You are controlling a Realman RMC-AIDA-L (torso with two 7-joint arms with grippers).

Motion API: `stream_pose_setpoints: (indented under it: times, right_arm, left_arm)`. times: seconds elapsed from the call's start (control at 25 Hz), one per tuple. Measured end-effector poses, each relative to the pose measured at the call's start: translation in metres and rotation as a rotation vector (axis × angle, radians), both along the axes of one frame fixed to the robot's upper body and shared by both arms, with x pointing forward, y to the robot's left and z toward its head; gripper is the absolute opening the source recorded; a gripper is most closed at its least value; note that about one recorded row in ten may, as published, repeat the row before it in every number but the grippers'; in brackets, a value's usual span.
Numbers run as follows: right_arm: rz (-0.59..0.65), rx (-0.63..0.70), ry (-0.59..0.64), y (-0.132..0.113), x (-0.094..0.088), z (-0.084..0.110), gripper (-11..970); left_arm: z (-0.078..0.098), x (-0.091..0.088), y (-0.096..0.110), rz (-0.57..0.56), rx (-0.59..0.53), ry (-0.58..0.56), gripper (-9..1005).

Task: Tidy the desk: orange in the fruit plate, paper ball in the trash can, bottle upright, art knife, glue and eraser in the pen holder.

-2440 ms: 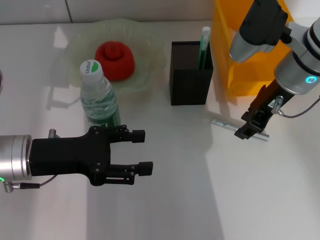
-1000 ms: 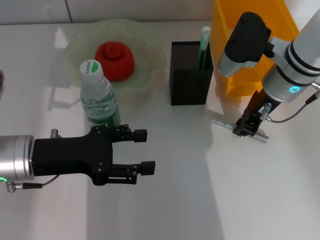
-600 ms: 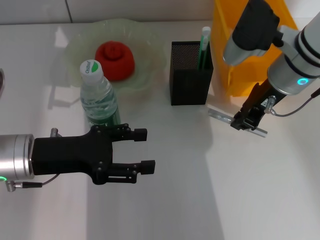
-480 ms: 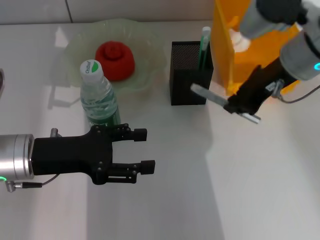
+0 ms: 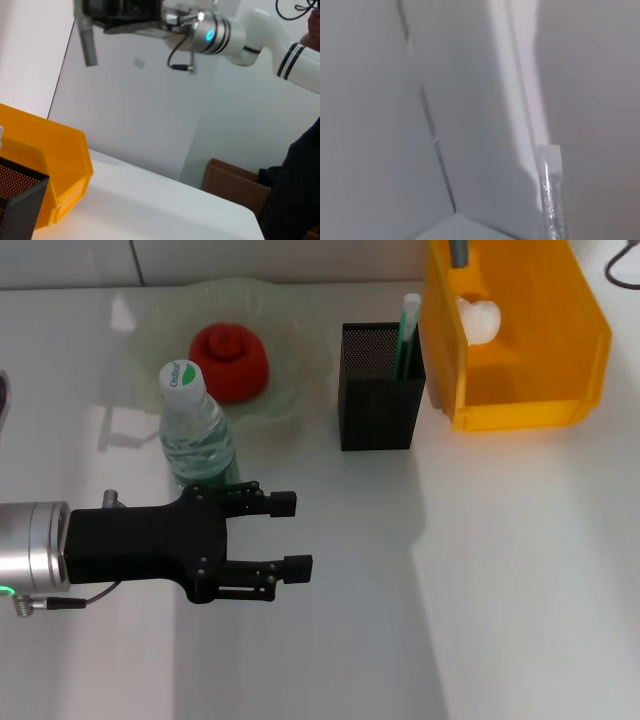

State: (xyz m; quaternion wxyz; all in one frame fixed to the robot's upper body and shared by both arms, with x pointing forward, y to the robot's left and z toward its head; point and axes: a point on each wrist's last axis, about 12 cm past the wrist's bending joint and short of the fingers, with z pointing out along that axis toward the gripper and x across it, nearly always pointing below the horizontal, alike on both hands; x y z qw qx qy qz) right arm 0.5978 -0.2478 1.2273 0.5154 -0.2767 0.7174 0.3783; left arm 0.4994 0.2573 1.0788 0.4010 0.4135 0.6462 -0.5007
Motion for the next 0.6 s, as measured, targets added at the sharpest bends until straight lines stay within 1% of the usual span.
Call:
stream_pose_setpoints:
  times: [0.08, 0.16, 0.24, 0.32, 0.4, 0.44, 0.6]
  right_arm:
    - [-0.035, 0.088, 0.063, 0.002, 0.013, -0.026, 130]
    - [-0.057, 0.141, 0.133, 0.009, 0.024, -0.055, 129]
    - [-0.068, 0.154, 0.179, 0.018, 0.031, -0.075, 128]
    - [-0.077, 0.149, 0.214, 0.027, 0.034, -0.09, 127]
    - [-0.102, 0.131, 0.231, 0.036, 0.035, -0.102, 126]
    - [-0.102, 0.131, 0.231, 0.036, 0.035, -0.102, 126]
    - [-0.131, 0.097, 0.251, 0.041, 0.035, -0.113, 126]
  left_arm:
    - [0.0, 0.0, -0.001, -0.001, 0.001, 0.0, 806]
    - [0.0, 0.001, -0.001, -0.005, 0.002, -0.002, 806]
    - [0.001, 0.001, -0.001, -0.006, 0.002, -0.003, 806]
    - [0.001, 0.001, -0.001, -0.006, 0.001, -0.003, 806]
    - [0.001, 0.001, 0.0, -0.004, 0.0, -0.003, 806]
    - [0.0, 0.0, 0.0, -0.002, 0.0, -0.003, 806]
    - [0.0, 0.0, 0.001, 0.001, 0.003, -0.006, 806]
